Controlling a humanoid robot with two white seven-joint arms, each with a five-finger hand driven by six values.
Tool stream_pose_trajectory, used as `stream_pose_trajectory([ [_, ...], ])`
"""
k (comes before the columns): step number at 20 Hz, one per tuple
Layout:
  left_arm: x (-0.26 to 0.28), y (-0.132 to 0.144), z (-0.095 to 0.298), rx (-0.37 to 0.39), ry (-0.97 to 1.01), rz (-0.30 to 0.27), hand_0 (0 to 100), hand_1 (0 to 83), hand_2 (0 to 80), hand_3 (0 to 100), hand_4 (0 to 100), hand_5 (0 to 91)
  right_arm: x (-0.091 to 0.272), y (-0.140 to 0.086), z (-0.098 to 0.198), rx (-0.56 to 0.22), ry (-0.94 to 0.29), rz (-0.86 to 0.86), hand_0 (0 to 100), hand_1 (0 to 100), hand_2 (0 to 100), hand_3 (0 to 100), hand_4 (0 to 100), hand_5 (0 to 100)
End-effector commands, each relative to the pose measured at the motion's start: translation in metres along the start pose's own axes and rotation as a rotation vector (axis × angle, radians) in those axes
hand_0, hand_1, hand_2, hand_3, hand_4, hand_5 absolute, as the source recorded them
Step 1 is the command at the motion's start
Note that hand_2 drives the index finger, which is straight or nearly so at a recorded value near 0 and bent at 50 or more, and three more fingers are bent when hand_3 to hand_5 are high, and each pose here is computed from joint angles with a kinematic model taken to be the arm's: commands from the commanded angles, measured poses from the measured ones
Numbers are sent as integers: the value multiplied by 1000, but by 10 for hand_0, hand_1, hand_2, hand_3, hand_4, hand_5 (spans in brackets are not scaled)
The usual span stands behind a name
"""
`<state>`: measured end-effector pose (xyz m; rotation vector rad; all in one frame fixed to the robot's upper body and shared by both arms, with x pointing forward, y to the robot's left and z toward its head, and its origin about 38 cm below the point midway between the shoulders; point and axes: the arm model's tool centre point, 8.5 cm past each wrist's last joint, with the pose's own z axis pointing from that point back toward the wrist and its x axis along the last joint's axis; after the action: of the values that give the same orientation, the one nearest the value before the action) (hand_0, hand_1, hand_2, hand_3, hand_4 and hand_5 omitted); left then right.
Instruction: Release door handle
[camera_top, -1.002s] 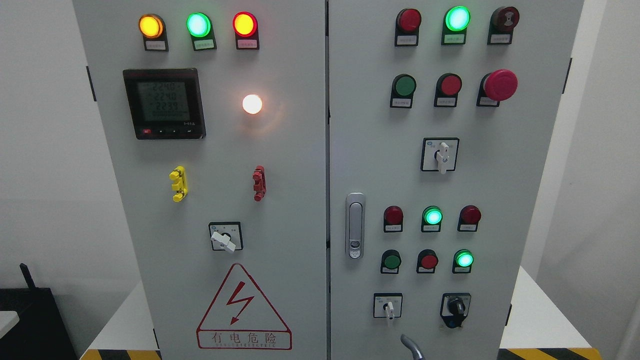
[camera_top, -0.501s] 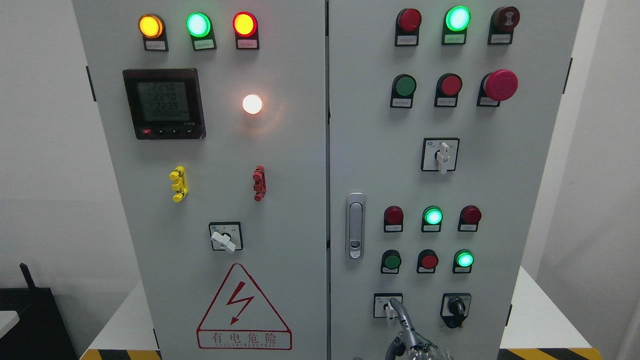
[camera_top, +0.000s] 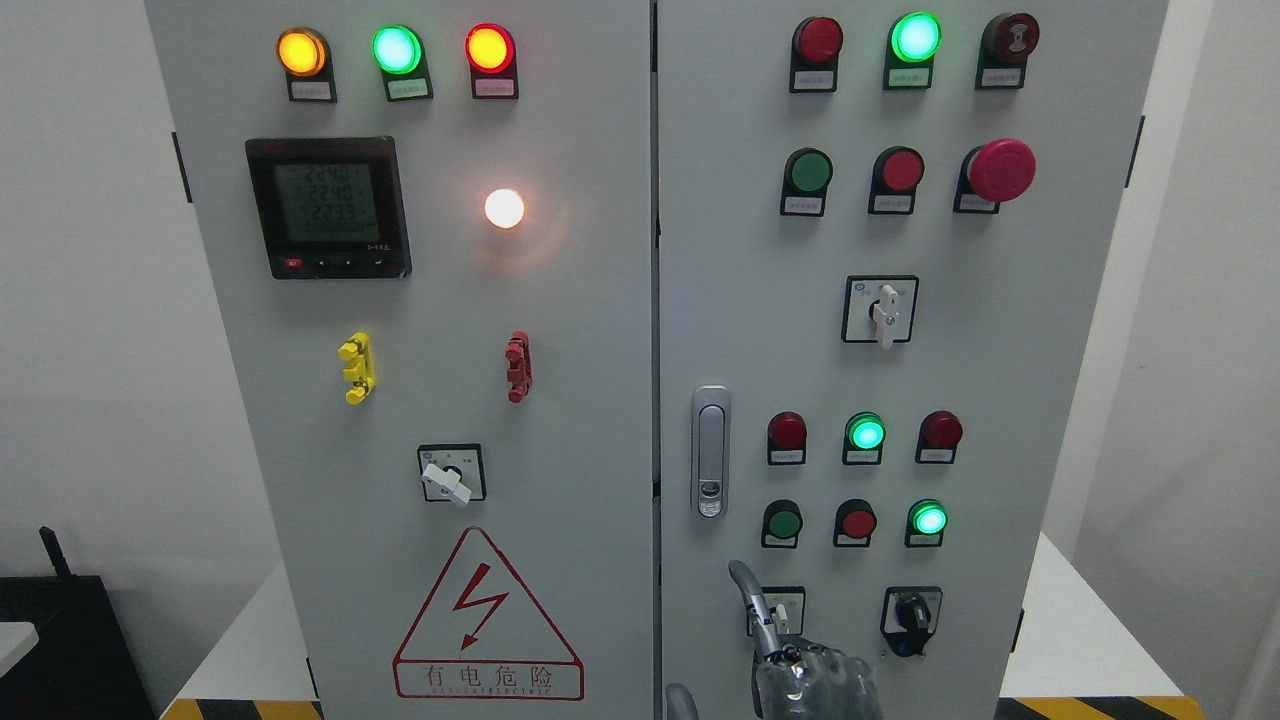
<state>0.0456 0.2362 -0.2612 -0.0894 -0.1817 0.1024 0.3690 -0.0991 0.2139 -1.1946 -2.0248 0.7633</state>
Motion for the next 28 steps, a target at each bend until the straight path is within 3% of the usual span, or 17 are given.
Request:
stream_pose_trajectory([
  [1,-6,1,1,4,15,13,120,389,0,0,0,0,4,25,-19,50,-43,107,297,308,0,1000,1000,996],
  [28,-6,1,1,4,16,13,120,389,0,0,0,0,-13,20,-40,37,28,170,318,304,0,1000,1000,997],
])
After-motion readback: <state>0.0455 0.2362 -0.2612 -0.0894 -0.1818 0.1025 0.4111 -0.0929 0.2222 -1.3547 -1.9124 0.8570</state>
